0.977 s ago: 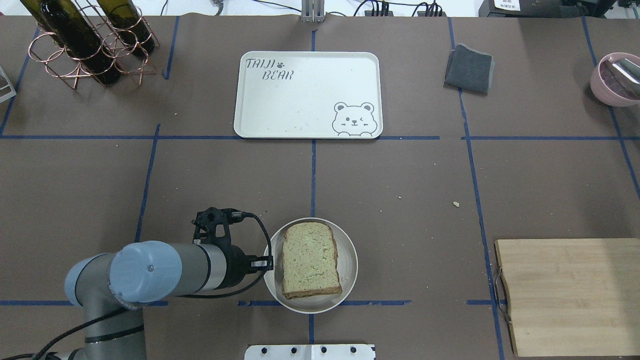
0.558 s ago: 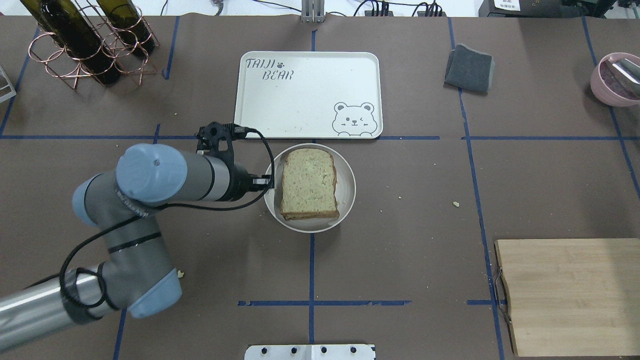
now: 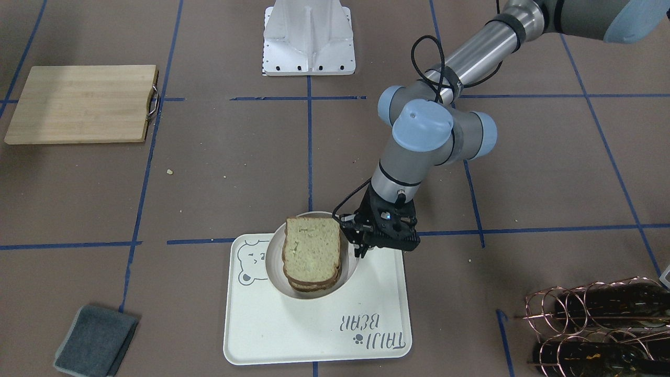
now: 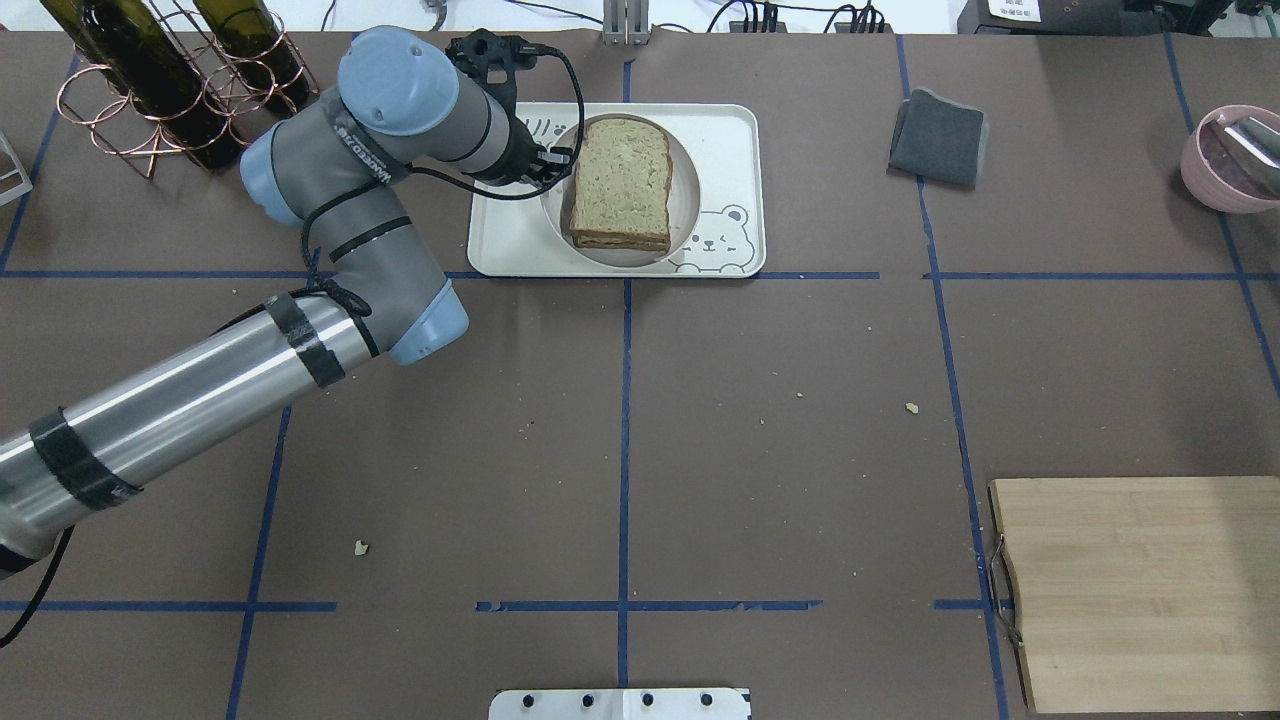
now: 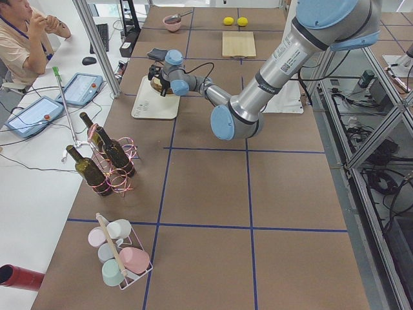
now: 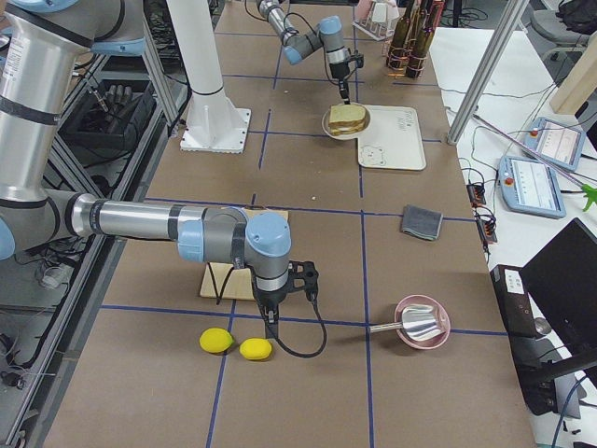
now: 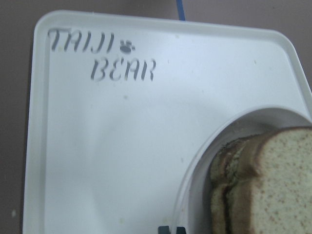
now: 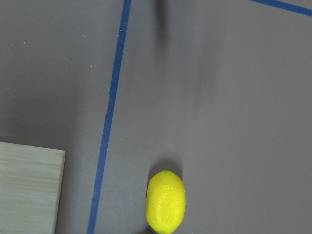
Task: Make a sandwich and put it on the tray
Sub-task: 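Slide the plate with the left gripper onto the white bear tray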
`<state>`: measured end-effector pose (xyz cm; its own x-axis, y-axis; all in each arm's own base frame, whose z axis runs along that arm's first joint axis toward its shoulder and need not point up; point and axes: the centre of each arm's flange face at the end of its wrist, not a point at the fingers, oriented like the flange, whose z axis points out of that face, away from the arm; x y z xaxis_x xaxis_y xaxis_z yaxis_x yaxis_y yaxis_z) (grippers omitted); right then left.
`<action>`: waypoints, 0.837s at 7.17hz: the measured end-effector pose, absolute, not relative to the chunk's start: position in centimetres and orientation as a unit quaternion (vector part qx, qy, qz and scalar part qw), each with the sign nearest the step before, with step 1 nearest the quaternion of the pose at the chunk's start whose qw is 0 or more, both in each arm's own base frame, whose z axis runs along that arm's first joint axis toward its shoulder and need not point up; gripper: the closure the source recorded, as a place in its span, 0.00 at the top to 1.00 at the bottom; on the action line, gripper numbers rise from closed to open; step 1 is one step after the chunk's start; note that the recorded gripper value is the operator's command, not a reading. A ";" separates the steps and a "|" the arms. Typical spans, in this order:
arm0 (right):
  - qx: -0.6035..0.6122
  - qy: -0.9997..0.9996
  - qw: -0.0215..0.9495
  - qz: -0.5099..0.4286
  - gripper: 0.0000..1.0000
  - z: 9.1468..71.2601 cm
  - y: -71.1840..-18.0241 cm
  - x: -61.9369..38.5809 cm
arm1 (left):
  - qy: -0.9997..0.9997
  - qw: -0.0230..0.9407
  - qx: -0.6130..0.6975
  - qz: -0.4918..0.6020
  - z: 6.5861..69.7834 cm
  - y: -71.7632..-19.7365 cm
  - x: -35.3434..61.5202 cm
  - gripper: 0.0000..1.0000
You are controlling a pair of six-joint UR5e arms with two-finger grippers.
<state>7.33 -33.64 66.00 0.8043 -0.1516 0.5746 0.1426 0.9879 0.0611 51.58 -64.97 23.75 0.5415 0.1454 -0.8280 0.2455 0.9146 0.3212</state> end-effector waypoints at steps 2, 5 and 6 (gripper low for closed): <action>0.006 -0.303 0.950 -0.076 1.00 66.2 -33.7 7.3 | 0.471 0.857 0.208 -0.027 25.5 -67.1 52.7 0.99; 0.003 -0.304 0.950 -0.076 1.00 66.5 -33.7 7.3 | 0.467 0.852 0.237 0.014 25.7 -66.4 51.7 1.00; 0.003 -0.305 0.949 -0.075 1.00 66.5 -33.7 7.3 | 0.460 0.853 0.247 0.027 25.8 -65.5 49.0 1.00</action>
